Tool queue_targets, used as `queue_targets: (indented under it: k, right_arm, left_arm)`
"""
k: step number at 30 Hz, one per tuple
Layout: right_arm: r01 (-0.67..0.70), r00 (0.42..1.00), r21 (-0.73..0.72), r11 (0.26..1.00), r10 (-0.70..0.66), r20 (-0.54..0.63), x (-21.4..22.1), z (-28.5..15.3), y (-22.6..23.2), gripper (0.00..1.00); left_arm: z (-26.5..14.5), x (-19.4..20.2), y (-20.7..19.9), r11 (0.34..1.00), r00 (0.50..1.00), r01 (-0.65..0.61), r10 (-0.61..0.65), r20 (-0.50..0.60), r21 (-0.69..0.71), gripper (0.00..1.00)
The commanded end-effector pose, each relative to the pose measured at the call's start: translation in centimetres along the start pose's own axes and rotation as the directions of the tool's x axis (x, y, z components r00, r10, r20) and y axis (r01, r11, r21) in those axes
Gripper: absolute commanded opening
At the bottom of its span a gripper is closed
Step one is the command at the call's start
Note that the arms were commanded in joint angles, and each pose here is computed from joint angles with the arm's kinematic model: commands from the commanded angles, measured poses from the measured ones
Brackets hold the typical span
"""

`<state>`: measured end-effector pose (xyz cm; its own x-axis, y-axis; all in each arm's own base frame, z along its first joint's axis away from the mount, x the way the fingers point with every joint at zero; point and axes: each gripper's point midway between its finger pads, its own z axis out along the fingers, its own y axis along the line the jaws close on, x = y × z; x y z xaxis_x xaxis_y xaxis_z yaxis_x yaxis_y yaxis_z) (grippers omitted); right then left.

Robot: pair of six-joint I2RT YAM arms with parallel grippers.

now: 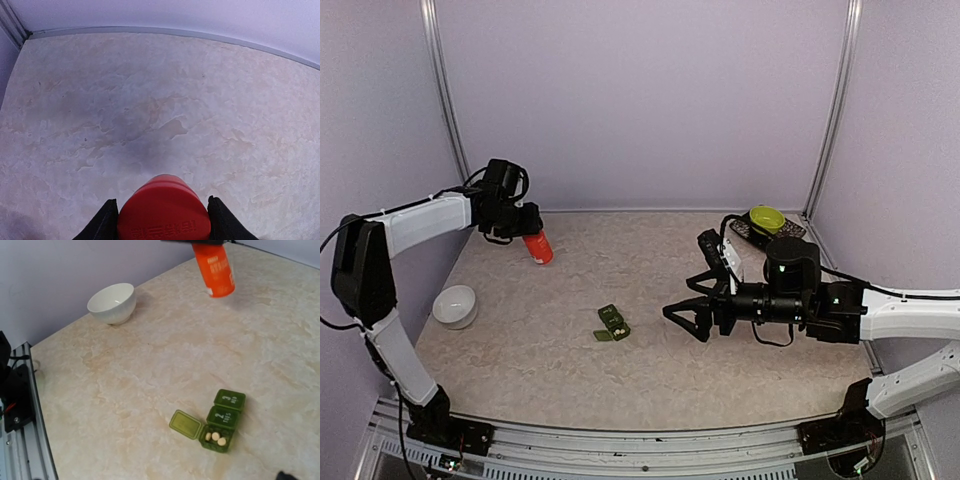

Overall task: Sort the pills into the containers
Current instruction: Place the pill bottle at the corner of the board.

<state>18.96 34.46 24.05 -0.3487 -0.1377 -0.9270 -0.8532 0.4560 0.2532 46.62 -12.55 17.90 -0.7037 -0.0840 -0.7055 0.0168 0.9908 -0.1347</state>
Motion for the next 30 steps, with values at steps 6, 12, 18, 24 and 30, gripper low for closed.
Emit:
queue_targets:
  k: [6,12,18,24,30]
  right_arm:
    - [-0.012,1.000,-0.004,1.000,0.012,0.004,0.6,0.3,-0.2,1.00]
    - [-0.011,1.000,-0.017,1.000,0.011,-0.008,0.8,1.0,0.0,1.00]
    - [-0.008,1.000,-0.020,1.000,0.008,-0.011,0.6,1.4,0.0,1.00]
    - [-0.008,1.000,-0.024,1.000,0.008,-0.015,0.7,1.5,0.0,1.00]
    - [-0.005,1.000,-0.020,1.000,0.005,-0.020,0.7,1.6,0.0,1.00]
  left_arm:
    - [2.7,1.1,3.9,0.982,1.000,0.002,-0.006,-0.023,-0.189,0.36]
    - [3.2,1.7,4.1,0.980,0.999,-0.002,-0.006,-0.039,-0.197,0.38]
    - [3.9,2.7,4.4,0.979,0.998,-0.001,-0.011,-0.061,-0.205,0.39]
    - [4.4,3.6,4.1,0.981,0.996,0.002,-0.018,-0.085,-0.193,0.42]
    - [4.5,4.0,3.9,0.982,0.995,0.003,-0.021,-0.096,-0.188,0.51]
